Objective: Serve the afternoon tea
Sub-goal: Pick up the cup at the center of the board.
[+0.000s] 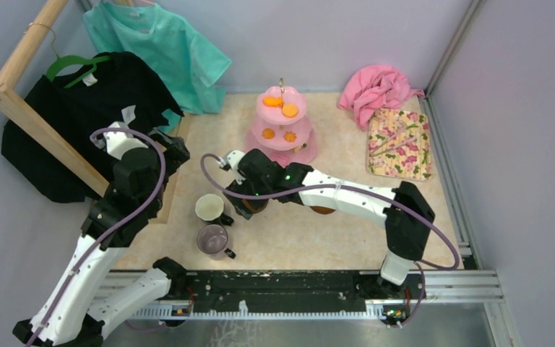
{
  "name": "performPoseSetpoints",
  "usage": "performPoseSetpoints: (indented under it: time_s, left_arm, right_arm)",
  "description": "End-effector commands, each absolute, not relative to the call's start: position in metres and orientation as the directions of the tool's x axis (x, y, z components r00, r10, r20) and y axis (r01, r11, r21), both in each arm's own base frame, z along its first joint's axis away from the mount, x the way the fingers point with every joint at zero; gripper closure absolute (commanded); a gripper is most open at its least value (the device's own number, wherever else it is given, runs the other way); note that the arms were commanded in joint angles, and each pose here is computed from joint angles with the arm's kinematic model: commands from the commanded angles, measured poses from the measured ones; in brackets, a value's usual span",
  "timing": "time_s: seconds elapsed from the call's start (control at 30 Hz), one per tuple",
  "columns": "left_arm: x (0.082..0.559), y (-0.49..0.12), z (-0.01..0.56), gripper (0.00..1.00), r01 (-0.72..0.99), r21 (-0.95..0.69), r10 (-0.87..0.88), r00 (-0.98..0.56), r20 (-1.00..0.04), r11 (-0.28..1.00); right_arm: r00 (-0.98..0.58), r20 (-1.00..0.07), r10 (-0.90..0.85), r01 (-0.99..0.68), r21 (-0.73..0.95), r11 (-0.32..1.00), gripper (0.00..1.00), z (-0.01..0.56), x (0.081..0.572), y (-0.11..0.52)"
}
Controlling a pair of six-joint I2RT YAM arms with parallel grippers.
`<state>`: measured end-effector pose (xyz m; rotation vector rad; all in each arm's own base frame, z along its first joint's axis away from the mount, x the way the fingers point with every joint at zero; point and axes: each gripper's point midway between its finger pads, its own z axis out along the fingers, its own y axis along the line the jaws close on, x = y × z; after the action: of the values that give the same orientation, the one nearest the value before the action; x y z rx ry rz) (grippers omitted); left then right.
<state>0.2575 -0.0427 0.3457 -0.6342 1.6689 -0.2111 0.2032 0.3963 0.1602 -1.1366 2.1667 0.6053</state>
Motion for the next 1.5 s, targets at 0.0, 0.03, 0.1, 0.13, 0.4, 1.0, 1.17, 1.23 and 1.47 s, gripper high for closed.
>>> performPoseSetpoints:
  time_s: [0.0,0.03,0.1,0.13,0.4,1.0,1.17,1.23,1.47]
  left_arm:
    - [0.248,-0.025,0.369,0.09,-0.311,-0.515,-0.538,0.012,-0.843,0.799]
    - [0.247,-0.023,0.372,0.09,-0.312,-0.522,-0.542,0.024,-0.84,0.794]
    - [0.245,-0.02,0.379,0.09,-0.313,-0.53,-0.545,0.044,-0.837,0.788]
    - [0.244,-0.019,0.382,0.09,-0.313,-0.533,-0.546,0.052,-0.836,0.786]
    - [0.242,-0.015,0.394,0.09,-0.304,-0.544,-0.549,0.078,-0.832,0.782]
    - [0.242,-0.019,0.401,0.08,-0.275,-0.554,-0.555,0.083,-0.828,0.786]
    - [0.243,-0.019,0.401,0.08,-0.274,-0.553,-0.553,0.084,-0.829,0.787]
    - [0.242,-0.018,0.402,0.08,-0.273,-0.555,-0.554,0.088,-0.828,0.786]
    - [0.242,-0.019,0.407,0.08,-0.266,-0.556,-0.553,0.094,-0.828,0.788]
  right_arm:
    - [-0.395,-0.726,-0.563,-0.883,0.129,0.452,0.26,0.168,0.194,0.43]
    - [-0.391,-0.724,-0.568,-0.886,0.129,0.445,0.26,0.167,0.193,0.434]
    - [-0.387,-0.721,-0.575,-0.891,0.132,0.435,0.27,0.164,0.19,0.44]
    - [-0.384,-0.721,-0.577,-0.894,0.134,0.428,0.27,0.162,0.189,0.443]
    - [-0.373,-0.721,-0.584,-0.901,0.131,0.414,0.29,0.153,0.187,0.46]
    - [-0.365,-0.714,-0.597,-0.901,0.11,0.419,0.34,0.133,0.194,0.475]
    - [-0.367,-0.706,-0.606,-0.902,0.112,0.416,0.37,0.124,0.194,0.477]
    - [-0.368,-0.703,-0.608,-0.903,0.116,0.413,0.38,0.121,0.194,0.478]
    - [-0.371,-0.703,-0.607,-0.904,0.123,0.41,0.4,0.114,0.193,0.484]
